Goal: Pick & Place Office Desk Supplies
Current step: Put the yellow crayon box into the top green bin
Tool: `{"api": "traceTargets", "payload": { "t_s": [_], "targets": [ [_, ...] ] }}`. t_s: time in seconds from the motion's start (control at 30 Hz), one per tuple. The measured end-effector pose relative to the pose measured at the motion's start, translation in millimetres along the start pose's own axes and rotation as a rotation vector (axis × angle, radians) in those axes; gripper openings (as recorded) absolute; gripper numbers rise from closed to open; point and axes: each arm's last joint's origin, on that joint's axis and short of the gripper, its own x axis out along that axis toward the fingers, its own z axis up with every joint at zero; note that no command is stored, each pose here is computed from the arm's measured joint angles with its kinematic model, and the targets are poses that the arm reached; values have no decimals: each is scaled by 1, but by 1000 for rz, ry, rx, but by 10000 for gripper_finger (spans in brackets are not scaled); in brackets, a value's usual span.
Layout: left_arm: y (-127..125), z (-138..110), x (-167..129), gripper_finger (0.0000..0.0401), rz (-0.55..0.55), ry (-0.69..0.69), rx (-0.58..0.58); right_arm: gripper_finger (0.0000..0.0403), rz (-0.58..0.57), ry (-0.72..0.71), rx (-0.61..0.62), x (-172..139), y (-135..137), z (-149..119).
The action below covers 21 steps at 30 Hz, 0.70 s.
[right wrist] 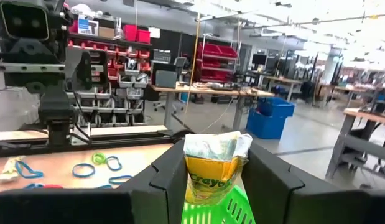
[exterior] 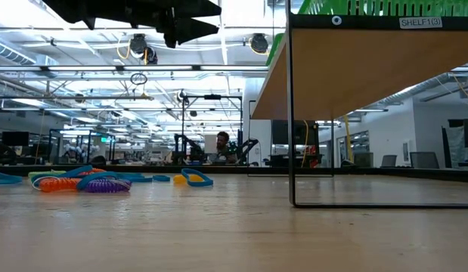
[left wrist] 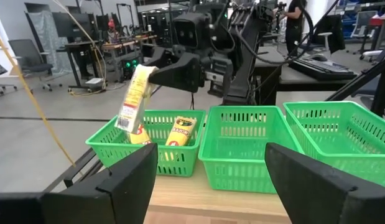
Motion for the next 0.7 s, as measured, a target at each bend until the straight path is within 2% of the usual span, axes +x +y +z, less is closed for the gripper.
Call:
{"api": "traceTargets", "payload": {
  "t_s": [0.23,0.7],
  "targets": [
    [0,0,0,298,0,0,-17,127,-17,38,-50,4,2,-15],
    [0,0,0,296,1,-1,-20,127,-30,26,-98,13,0,-23]
  ]
}}
